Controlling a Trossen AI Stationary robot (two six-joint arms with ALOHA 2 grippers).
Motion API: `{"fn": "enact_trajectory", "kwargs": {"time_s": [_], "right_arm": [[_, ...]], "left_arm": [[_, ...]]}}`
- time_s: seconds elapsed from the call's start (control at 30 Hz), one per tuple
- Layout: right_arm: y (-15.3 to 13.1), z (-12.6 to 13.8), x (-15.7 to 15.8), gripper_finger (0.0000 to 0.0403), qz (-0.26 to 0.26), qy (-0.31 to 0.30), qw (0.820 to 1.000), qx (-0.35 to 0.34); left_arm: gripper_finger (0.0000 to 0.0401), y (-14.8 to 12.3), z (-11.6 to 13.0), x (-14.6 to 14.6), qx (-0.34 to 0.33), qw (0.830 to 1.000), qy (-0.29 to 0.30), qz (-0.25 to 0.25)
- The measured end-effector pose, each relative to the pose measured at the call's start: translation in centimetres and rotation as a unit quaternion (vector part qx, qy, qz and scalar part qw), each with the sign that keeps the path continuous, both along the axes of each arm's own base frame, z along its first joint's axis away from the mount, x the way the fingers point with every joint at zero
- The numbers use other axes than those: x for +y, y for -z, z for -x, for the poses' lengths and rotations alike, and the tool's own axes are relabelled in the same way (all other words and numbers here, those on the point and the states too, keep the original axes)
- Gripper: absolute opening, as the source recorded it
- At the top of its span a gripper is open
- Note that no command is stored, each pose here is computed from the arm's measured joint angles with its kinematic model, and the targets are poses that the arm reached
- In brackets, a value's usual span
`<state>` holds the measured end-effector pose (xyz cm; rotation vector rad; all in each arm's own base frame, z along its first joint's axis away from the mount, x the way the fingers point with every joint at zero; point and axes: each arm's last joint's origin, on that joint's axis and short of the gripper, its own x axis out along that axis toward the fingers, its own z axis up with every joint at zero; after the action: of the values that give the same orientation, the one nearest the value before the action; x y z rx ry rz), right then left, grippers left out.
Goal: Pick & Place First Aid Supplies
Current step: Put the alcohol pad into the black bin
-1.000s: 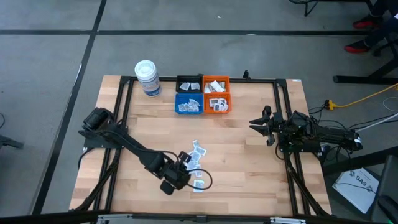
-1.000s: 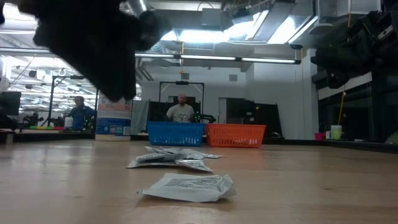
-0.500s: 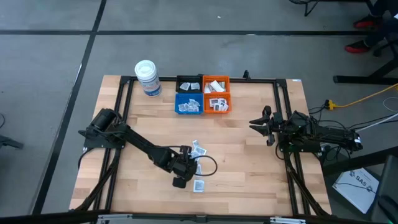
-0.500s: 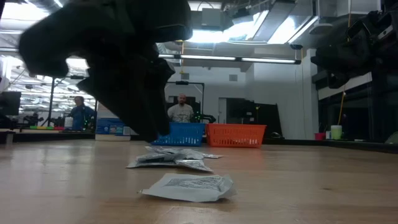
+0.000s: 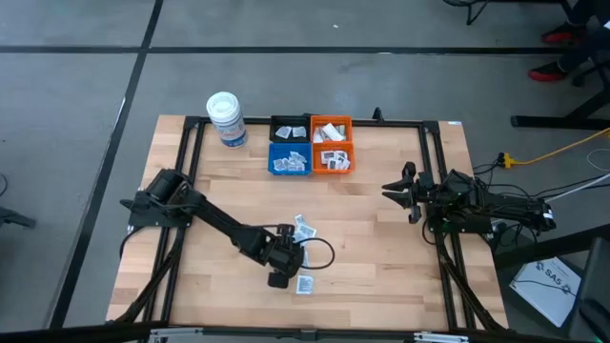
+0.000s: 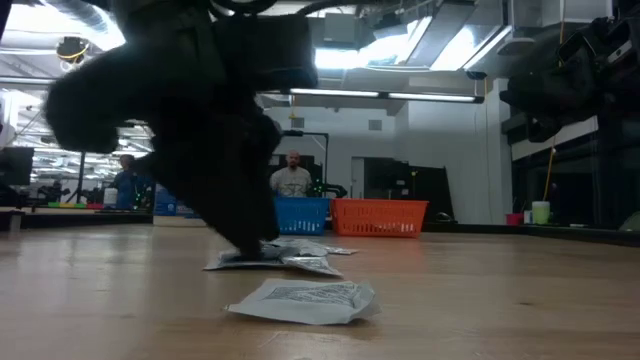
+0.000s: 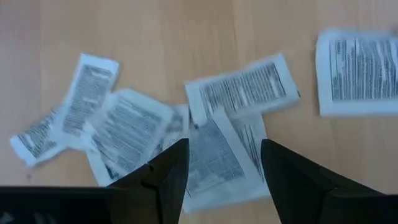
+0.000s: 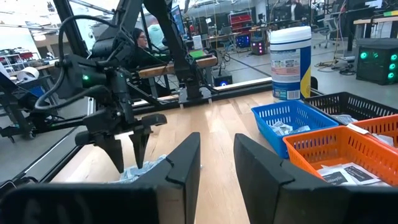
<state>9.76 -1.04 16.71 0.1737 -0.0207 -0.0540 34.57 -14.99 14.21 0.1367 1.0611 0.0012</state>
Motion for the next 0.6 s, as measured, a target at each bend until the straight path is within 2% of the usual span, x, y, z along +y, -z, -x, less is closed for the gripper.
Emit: {"fn": "enact_trajectory", "kwargs": {"time_s": [0.13,0.3,0.47,0.6], "right_arm": [[0.0,0.0,0.0,0.01,0.0,0.0,1.0,0.0],[0.0,0.0,0.0,0.01,0.0,0.0,1.0,0.0],[0.0,0.0,0.0,0.01,0.0,0.0,1.0,0.0],[0.0,0.0,0.0,0.01,0.0,0.0,1.0,0.0]], "left_arm": [[0.0191,0.3,-0.3,0.6,-0.004,1.0,-0.019,-0.021],[0.017,0.7,-0.5,0.9,-0.001,0.999,-0.036,-0.016],[0.0125,1.0,-0.5,0.9,0.005,0.999,-0.04,-0.012],[0.0071,1.3,-0.6,0.8,0.009,0.999,-0.037,-0.006]]}}
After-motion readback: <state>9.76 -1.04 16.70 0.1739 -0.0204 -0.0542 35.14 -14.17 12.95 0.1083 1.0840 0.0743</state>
